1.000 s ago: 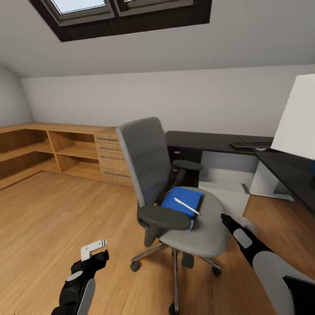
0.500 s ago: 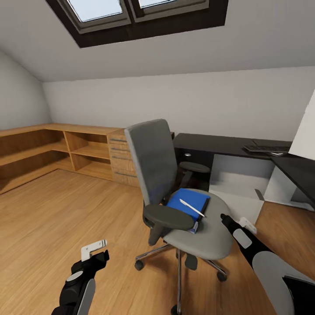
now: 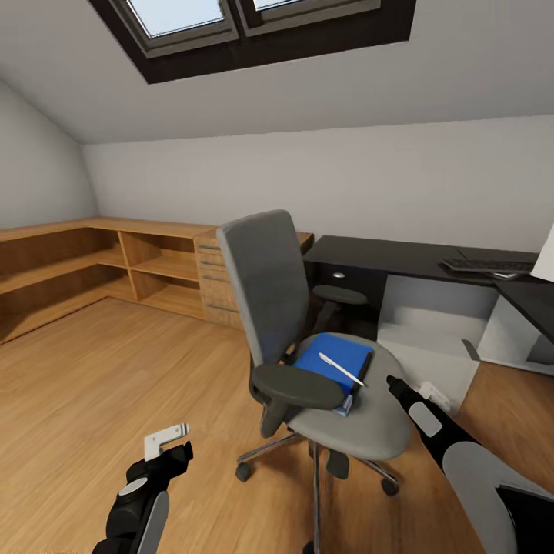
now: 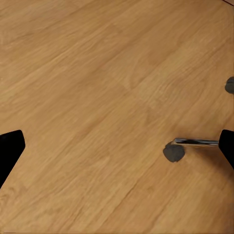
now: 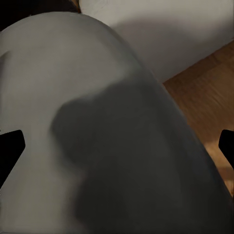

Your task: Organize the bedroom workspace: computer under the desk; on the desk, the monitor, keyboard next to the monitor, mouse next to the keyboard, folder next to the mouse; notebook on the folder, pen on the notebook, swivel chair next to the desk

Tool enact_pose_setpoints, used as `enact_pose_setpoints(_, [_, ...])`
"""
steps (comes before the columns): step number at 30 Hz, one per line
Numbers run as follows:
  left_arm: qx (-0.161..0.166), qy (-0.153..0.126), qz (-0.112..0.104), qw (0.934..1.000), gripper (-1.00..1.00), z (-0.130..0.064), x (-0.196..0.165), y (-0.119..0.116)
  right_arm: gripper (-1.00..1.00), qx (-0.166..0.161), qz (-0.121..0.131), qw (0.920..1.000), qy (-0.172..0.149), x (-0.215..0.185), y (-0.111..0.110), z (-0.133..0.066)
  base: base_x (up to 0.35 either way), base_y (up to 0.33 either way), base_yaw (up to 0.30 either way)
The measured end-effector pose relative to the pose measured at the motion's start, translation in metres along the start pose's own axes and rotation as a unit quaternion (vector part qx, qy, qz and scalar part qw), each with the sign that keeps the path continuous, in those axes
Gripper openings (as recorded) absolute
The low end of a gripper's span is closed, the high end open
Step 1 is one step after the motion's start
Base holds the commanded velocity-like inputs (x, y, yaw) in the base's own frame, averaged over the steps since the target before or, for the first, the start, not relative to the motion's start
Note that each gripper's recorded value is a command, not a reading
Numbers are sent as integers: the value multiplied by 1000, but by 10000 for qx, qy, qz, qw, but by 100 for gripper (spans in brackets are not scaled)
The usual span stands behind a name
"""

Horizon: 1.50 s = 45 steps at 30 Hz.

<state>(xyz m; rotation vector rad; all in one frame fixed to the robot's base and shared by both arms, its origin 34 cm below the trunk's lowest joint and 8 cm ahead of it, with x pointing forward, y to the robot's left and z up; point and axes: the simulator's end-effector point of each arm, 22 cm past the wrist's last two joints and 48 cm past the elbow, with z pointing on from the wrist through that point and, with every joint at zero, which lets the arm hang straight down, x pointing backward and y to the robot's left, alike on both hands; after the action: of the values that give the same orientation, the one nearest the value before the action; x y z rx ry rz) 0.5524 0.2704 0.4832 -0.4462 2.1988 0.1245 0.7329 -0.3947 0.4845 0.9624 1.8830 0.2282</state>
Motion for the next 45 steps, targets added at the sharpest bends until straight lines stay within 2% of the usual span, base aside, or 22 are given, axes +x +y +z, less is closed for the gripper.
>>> enact_pose_setpoints(26, [-5, 29, 16, 10000, 100, 1, 3, -1, 100, -3, 21, 10000, 4, 1, 1, 0, 2, 0, 240])
enact_pose_setpoints(45, [109, 160, 171, 9997, 100, 2, 18, -15, 100, 1, 13, 10000, -3, 0, 1, 0, 0, 0, 219])
